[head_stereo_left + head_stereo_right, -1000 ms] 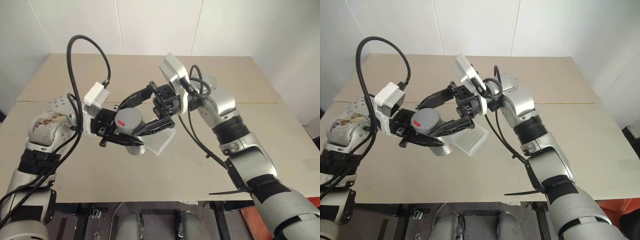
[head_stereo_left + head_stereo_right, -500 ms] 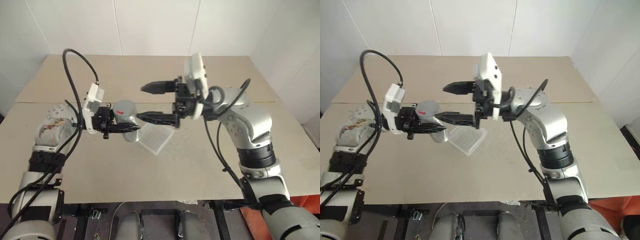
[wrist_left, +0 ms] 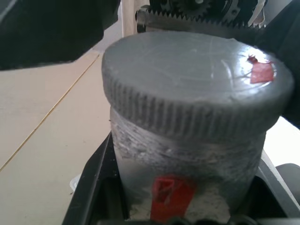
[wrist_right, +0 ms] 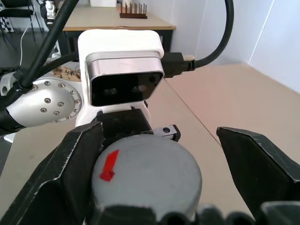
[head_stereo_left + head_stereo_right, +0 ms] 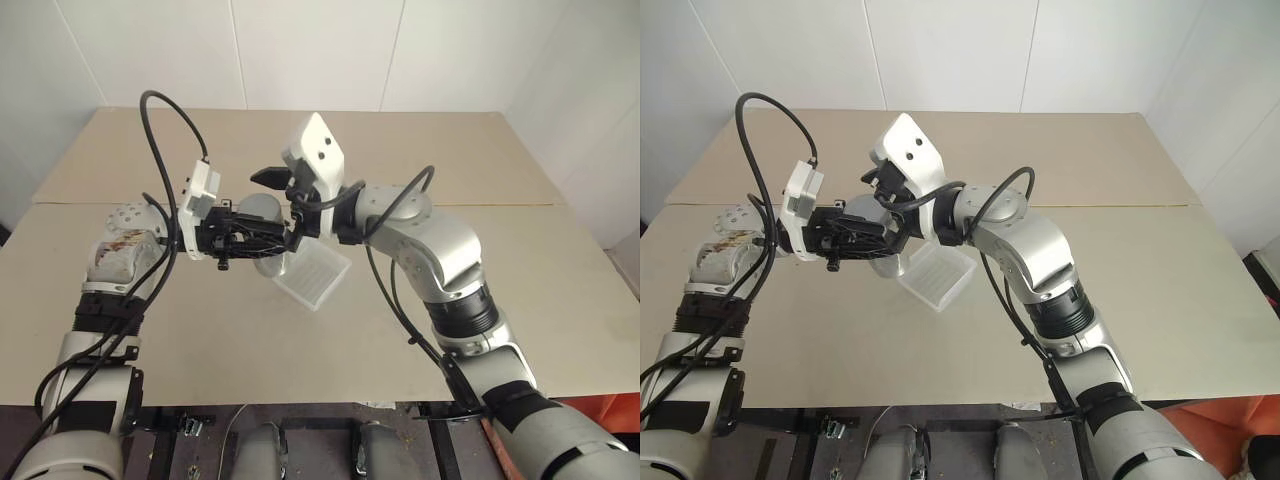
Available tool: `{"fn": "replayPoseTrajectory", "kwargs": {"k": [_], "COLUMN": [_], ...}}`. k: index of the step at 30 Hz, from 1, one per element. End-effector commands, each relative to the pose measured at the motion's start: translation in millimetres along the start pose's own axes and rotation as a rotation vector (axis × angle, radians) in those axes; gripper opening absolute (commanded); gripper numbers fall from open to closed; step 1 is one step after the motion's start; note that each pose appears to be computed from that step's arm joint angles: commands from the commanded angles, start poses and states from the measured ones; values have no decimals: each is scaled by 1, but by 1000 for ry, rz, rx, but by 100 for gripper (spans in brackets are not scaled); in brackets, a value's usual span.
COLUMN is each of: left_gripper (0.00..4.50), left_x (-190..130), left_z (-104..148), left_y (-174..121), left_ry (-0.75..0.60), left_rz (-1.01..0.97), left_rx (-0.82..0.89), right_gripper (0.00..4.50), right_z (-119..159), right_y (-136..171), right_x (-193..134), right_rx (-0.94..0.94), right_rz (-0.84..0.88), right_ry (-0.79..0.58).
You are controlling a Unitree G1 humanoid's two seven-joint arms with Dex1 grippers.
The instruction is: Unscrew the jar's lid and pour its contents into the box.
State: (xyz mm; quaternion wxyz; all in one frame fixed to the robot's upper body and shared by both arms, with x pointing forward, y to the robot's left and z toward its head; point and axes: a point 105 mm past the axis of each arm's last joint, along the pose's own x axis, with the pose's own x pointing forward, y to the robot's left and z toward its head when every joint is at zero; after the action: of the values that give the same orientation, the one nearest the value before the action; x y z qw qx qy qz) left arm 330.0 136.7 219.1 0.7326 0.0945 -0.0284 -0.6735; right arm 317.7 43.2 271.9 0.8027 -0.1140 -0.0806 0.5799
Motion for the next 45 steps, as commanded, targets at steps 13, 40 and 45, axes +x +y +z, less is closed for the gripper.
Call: {"fn": "replayPoseTrajectory", "kwargs": {"k": [13, 40, 45], "left_gripper": [193, 193, 193], "left_x": [-39, -9, -16], "left_z": [21, 16, 16], "left_y": [-18, 0, 0], "left_ry": [24, -26, -11], "left_rz": [25, 14, 32], "left_rx": [63, 78, 81], "right_gripper": [445, 445, 445], "right_z": [-1, 26, 25], "right_y": [-67, -7, -16], "right_x": [-65, 0, -13], "right_rx": [-67, -86, -82], "right_rz": [-221, -35, -54], "right_ry": [37, -36, -33]}}
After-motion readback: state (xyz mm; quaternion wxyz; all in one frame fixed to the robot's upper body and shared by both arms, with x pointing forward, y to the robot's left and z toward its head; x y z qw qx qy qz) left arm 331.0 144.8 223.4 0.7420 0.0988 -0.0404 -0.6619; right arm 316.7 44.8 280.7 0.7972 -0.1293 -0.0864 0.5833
